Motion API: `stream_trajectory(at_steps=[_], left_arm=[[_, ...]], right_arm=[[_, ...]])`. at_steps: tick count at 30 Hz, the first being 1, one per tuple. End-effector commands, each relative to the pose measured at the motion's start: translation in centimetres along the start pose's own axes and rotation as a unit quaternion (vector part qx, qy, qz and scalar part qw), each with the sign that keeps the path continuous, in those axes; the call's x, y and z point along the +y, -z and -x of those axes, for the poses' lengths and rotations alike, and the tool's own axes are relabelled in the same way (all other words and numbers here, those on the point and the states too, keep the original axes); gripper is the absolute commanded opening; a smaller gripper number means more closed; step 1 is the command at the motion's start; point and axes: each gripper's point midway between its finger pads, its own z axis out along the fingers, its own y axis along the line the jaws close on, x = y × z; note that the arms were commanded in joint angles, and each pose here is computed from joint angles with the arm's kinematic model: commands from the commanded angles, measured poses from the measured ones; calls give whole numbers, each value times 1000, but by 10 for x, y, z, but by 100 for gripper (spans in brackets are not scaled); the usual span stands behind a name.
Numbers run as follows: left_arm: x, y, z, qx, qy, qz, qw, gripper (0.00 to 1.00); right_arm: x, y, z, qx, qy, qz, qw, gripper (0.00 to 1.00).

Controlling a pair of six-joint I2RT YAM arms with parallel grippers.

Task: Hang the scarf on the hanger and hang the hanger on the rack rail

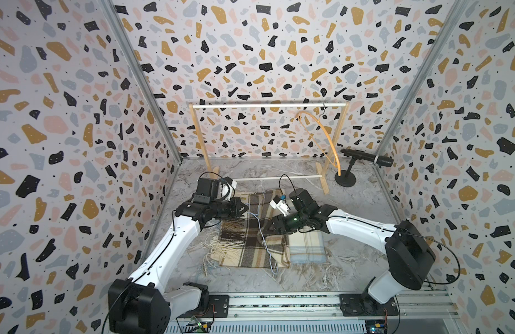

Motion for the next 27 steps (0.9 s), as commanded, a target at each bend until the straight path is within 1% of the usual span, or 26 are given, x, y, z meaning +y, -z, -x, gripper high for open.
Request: stream_trajectory(at_steps=[1, 4, 6, 9, 11, 13, 16, 19, 24, 27], left_arm=[[-1, 0, 1, -7, -4, -2, 1000, 0], [-3, -1, 0, -4, -2, -7, 1000, 0], [-5, 1, 1, -5, -4, -11, 1000, 0], [-8, 2, 1, -6, -7, -15, 1000, 0], [-11, 3, 2, -7, -9, -22, 1000, 0], [-13, 2, 3, -7, -9, -27, 1000, 0], [-16, 1, 6, -9, -8, -37, 999, 0], [-19, 1, 9, -12, -8, -45, 999, 0], [-22, 0, 15, -16, -8, -49, 999, 0], [-24, 0, 18, -15, -8, -53, 998, 0]], right_arm=[[-7, 6, 0, -10, 2, -24, 1000, 53], [-32, 9, 6, -24, -31, -75, 996, 52], [-53, 15, 13, -43, -48, -111, 992, 52], [-73, 22, 23, -67, -62, -137, 986, 50], [-75, 17, 31, -72, -60, -132, 987, 48], [-69, 6, 37, -70, -62, -100, 991, 44], [-63, -8, 46, -72, -60, -74, 993, 40], [-54, -23, 54, -72, -46, -56, 995, 39], [-38, -52, 56, -51, -27, -33, 998, 39], [-35, -61, 56, -42, -25, -26, 998, 39]])
